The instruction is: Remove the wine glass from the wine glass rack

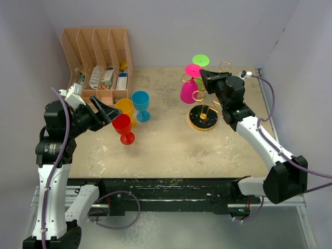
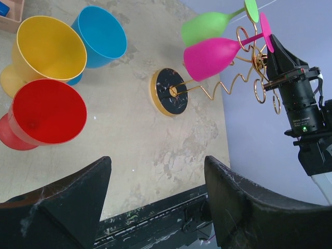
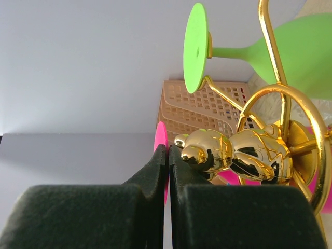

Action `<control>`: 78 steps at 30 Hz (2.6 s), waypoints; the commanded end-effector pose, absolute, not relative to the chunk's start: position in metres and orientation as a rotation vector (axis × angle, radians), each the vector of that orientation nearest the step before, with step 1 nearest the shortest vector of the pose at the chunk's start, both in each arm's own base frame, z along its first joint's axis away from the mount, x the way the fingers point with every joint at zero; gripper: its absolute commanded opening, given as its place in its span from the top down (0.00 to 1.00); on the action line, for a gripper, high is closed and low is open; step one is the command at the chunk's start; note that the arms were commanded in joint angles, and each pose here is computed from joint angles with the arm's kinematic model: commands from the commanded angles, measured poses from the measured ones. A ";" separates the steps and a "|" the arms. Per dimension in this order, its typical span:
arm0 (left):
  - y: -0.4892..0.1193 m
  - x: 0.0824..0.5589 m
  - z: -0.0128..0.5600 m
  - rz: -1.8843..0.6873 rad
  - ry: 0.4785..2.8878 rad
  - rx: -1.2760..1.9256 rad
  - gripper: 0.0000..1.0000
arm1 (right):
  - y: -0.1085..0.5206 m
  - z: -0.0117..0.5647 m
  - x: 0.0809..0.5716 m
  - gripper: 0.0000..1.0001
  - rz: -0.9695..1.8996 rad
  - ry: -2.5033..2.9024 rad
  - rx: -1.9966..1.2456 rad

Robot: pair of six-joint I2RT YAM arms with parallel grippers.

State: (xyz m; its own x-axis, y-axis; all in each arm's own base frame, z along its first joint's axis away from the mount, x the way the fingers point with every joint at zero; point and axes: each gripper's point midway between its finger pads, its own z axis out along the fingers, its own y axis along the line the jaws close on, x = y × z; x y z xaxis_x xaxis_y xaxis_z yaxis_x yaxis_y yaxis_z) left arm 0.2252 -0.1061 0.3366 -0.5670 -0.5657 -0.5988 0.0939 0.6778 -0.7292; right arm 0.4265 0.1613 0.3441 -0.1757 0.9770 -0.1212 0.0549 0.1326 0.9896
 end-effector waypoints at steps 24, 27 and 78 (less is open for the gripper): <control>-0.110 0.221 0.338 -0.962 1.970 -0.351 0.25 | 0.140 0.373 0.431 1.00 1.147 1.304 1.262; -0.110 0.220 0.339 -0.962 1.970 -0.351 0.25 | 0.146 0.369 0.437 1.00 1.139 1.334 1.266; -0.111 0.198 0.357 -1.003 1.914 -0.396 0.25 | 0.342 0.371 0.239 1.00 0.829 1.504 -0.863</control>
